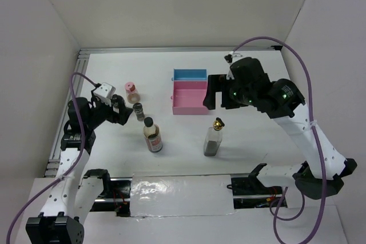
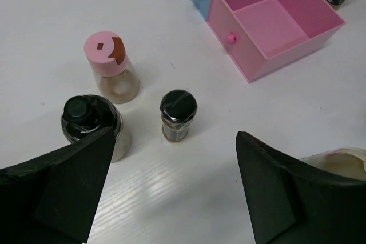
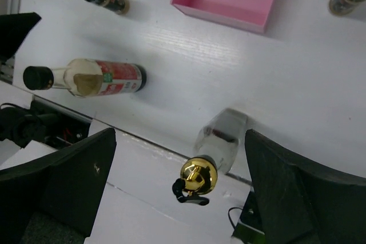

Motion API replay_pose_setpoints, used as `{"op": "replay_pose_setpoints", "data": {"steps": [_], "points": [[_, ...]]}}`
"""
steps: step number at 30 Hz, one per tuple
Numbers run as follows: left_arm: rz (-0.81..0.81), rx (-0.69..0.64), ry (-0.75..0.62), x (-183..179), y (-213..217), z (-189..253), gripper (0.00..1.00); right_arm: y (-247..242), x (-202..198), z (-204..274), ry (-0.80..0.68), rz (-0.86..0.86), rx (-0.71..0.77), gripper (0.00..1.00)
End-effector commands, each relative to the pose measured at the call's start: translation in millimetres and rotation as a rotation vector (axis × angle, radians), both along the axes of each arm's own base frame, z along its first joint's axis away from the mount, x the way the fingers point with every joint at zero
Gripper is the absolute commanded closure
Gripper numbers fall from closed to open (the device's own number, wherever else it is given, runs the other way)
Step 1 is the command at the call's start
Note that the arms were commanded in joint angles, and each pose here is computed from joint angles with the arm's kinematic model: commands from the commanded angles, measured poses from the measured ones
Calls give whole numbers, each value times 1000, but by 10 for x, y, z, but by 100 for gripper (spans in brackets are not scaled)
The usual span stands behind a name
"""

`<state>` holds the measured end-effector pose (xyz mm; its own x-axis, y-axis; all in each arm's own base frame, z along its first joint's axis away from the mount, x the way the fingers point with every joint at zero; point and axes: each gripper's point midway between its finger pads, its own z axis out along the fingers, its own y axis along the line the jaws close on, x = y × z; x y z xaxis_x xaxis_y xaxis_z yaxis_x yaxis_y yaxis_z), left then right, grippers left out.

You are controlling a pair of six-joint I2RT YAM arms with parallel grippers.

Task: Organize the condiment bottles

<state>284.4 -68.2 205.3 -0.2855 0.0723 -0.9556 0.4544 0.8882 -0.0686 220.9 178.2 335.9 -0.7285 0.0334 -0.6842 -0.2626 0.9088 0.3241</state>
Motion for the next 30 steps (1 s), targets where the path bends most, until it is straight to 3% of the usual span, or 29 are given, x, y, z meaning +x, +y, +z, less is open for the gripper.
{"op": "replay_pose_setpoints", "data": {"steps": [1, 16, 30], "points": [[-1, 22, -50, -43, 16, 152, 1, -176, -101, -74, 23, -176, -81, 0], [-13, 28, -33, -136, 2, 81, 1, -212, -337, -553, 82, -249, -140, 0], [2, 25, -8, -110, 21, 21, 1, -99, -509, -828, 157, -180, -125, 5]]}}
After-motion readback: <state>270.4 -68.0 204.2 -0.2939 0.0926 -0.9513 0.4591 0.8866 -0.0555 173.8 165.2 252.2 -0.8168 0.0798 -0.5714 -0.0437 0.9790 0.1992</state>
